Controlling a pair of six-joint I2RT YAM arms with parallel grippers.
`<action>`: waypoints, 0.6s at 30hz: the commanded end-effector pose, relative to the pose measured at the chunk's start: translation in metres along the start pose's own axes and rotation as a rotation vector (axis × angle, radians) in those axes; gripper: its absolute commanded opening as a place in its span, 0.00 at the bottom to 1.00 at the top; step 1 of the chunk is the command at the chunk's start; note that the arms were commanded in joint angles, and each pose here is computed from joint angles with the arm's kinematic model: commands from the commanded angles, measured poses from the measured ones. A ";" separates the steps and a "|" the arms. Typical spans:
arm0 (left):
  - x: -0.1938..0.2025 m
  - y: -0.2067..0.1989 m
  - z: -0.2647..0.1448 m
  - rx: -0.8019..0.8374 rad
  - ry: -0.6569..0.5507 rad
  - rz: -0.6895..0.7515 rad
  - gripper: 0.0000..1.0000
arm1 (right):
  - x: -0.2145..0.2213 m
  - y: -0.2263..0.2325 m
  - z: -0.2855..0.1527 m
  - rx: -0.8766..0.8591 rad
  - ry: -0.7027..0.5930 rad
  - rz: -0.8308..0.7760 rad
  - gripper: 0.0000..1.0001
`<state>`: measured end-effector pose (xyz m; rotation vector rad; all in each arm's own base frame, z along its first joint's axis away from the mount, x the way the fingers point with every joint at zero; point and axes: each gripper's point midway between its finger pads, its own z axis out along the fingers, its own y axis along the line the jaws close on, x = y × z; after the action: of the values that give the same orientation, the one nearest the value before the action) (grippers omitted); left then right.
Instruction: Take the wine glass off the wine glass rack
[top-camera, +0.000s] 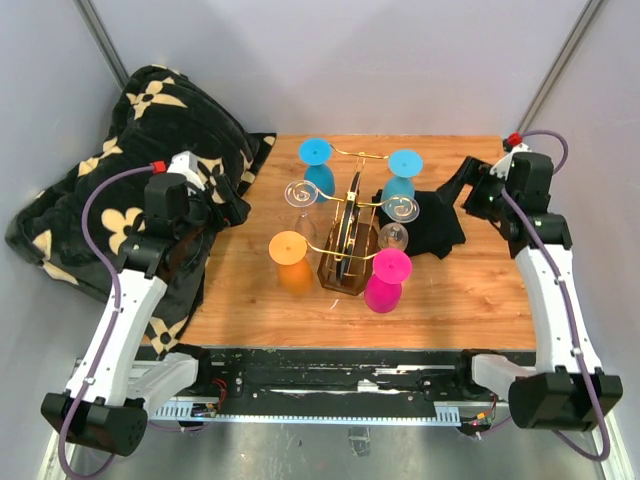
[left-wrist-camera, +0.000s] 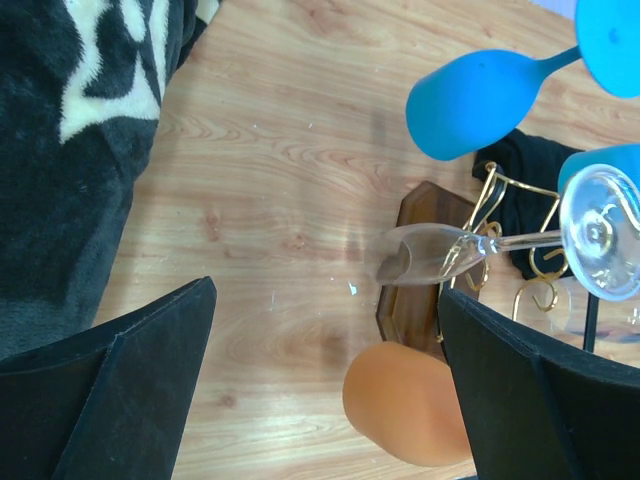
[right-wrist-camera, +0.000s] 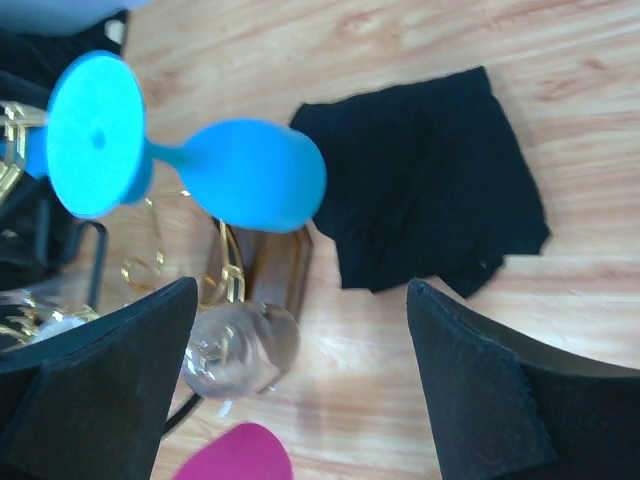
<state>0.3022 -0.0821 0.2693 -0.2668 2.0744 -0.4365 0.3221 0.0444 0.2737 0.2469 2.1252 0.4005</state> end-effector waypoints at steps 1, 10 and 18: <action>-0.002 -0.004 -0.015 0.019 -0.027 -0.009 1.00 | -0.044 0.035 0.015 -0.235 -0.105 0.172 0.82; 0.004 -0.005 -0.021 0.044 -0.036 -0.034 1.00 | -0.063 0.062 0.040 -0.492 -0.132 0.305 0.61; 0.007 -0.007 -0.019 0.052 -0.025 -0.040 1.00 | -0.062 0.061 0.052 -0.512 -0.116 0.317 0.61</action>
<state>0.2835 -0.0820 0.2769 -0.2909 2.0316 -0.4805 0.3981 0.0887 0.2996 0.3491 1.8695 1.0171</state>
